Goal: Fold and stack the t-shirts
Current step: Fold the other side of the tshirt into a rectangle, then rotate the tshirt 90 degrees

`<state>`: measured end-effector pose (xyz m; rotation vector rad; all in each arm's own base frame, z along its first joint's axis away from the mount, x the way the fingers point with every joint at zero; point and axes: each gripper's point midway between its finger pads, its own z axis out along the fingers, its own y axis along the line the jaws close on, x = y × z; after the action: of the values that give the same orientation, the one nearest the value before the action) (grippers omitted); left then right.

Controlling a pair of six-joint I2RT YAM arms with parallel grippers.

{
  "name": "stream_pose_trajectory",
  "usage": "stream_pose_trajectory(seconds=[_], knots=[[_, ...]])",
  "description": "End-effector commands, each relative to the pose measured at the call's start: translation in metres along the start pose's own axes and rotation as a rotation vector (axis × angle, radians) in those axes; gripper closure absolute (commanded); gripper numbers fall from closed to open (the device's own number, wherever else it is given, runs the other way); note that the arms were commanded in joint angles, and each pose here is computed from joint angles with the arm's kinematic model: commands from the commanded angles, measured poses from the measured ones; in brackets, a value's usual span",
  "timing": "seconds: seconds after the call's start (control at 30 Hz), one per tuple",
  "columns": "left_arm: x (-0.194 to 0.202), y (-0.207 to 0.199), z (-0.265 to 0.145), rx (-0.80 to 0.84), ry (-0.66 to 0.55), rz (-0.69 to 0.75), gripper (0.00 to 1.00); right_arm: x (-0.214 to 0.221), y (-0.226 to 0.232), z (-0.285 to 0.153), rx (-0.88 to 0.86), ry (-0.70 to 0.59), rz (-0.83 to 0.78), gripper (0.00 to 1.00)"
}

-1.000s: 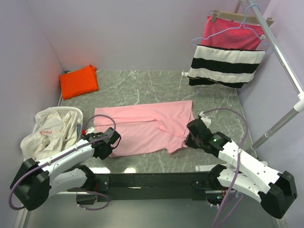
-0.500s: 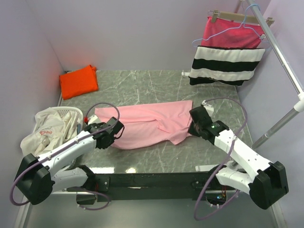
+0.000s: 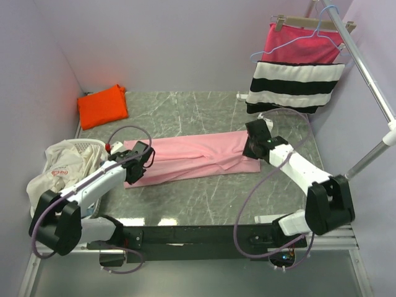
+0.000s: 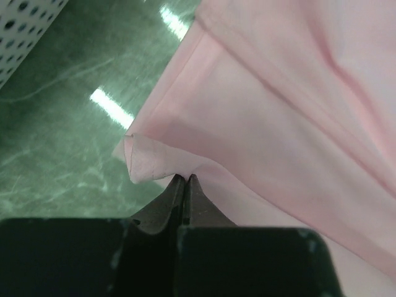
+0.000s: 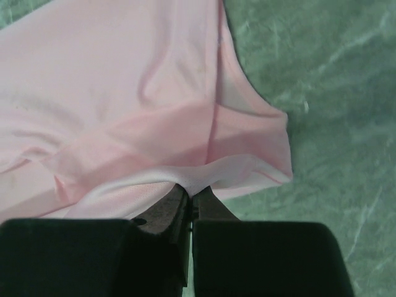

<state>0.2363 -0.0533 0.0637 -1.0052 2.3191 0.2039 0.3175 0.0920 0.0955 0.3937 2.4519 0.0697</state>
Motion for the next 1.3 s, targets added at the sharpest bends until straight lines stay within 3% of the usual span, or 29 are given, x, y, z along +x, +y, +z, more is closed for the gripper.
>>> stream_pose_trajectory(seconds=[0.0,0.17,0.23,0.27,0.3,0.33,0.37,0.4,0.43,0.5,0.67,0.97,1.17,1.27], knots=[[-0.032,-0.032,0.008,0.055,-0.076,0.033,0.99,-0.035,0.015,0.016,-0.017,-0.035,-0.030,1.00],[-0.052,-0.052,0.028,0.000,-0.119,0.077,0.99,-0.038,0.024,0.051,0.015,0.035,-0.049,0.98],[-0.057,-0.055,0.037,-0.044,-0.132,0.111,0.96,-0.047,0.025,0.065,0.055,0.040,-0.061,0.76],[-0.069,-0.061,0.036,-0.052,-0.161,0.102,0.95,-0.051,0.025,0.067,0.065,0.033,-0.067,0.72],[-0.074,-0.062,0.038,-0.066,-0.172,0.113,0.88,-0.058,0.026,0.068,0.069,0.012,-0.069,0.62],[-0.077,-0.061,0.043,-0.089,-0.182,0.116,0.79,-0.068,0.029,0.066,0.069,-0.022,-0.061,0.45],[-0.088,-0.064,0.041,-0.094,-0.207,0.105,0.69,-0.077,0.021,0.063,0.118,-0.061,-0.050,0.44],[-0.092,-0.064,0.041,-0.102,-0.212,0.112,0.44,-0.083,0.018,0.059,0.136,-0.083,-0.046,0.43],[-0.098,-0.062,0.041,-0.112,-0.222,0.099,0.34,-0.091,0.016,0.050,0.140,-0.123,-0.036,0.38],[-0.107,-0.062,0.039,-0.111,-0.240,0.086,0.23,-0.097,0.009,0.043,0.165,-0.156,-0.032,0.36],[-0.109,-0.068,0.036,-0.077,-0.233,0.089,0.20,-0.083,0.025,0.040,0.049,-0.110,-0.058,0.36],[-0.094,-0.106,0.035,0.124,-0.154,0.135,0.21,-0.052,0.071,0.064,-0.179,0.042,-0.041,0.36],[-0.097,-0.132,0.051,0.133,-0.142,0.218,0.20,-0.052,0.068,0.091,-0.091,0.094,-0.008,0.36],[-0.078,-0.133,0.069,0.100,-0.064,0.278,0.22,-0.045,0.070,0.103,-0.062,0.155,-0.013,0.36]])
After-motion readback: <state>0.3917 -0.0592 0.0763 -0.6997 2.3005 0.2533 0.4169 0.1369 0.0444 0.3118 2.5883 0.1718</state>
